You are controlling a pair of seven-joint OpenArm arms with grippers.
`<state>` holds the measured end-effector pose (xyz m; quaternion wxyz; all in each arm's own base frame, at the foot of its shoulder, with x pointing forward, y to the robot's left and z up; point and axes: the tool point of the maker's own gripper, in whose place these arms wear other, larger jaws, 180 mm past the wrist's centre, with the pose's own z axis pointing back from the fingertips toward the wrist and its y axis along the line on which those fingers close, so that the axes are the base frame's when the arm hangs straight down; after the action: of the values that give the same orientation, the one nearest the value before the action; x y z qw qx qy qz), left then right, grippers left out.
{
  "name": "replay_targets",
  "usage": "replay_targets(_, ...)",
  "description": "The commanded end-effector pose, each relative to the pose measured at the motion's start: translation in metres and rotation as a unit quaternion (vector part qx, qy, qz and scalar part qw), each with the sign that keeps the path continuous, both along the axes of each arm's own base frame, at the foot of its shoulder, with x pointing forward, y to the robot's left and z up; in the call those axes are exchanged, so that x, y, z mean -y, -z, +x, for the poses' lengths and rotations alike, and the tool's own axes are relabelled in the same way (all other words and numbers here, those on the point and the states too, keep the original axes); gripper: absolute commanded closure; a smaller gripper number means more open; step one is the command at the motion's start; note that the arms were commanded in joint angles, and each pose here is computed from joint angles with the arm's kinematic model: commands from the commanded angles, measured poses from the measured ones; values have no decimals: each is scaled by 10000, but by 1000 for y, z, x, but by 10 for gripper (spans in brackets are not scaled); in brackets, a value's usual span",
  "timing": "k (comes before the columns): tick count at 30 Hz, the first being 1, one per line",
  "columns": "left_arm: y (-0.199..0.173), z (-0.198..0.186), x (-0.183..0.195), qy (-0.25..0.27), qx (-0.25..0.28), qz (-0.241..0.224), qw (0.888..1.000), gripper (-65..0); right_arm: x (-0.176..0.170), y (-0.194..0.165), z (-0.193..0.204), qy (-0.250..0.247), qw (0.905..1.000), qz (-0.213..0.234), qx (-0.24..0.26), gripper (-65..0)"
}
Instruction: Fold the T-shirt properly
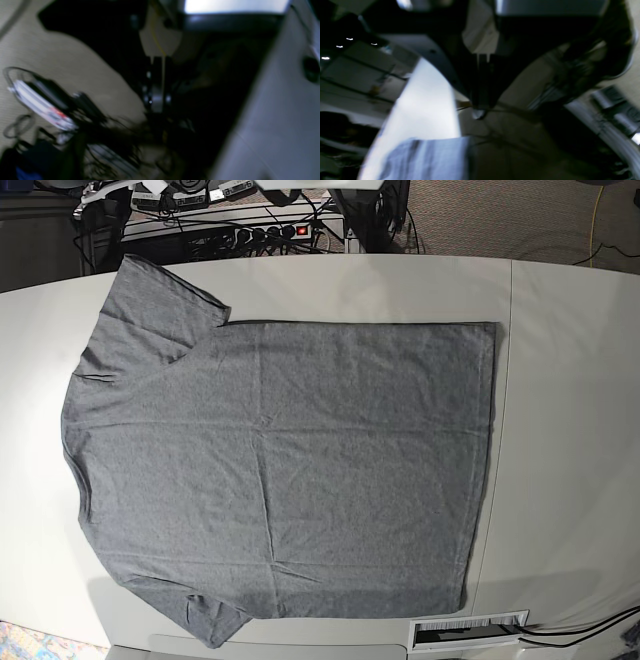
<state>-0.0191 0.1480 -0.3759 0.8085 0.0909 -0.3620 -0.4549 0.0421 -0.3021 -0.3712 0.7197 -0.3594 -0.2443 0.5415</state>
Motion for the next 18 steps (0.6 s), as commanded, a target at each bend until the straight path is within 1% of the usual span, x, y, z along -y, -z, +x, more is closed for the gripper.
replay_targets(1,-14,7,3,137,282,-10,9995,0,-2,-11,4,-128,9998,-32,161,0)
replay_targets(5,-39,32,9,603,898,109,9941,0,-5,-32,11,-299,9984,-193,433,0)
replay_targets(8,-51,43,13,917,1138,295,9888,0,-11,-44,15,-415,9972,-259,570,0)
replay_targets(11,-61,51,18,1162,1352,309,9835,0,-17,-53,20,-489,9955,-291,753,0)
replay_targets(15,-69,55,23,1266,1508,306,9799,0,-23,-63,28,-643,9924,-376,976,0)
replay_targets(18,-71,74,23,1252,1805,345,9750,0,-28,-69,32,-759,9900,-438,1107,0)
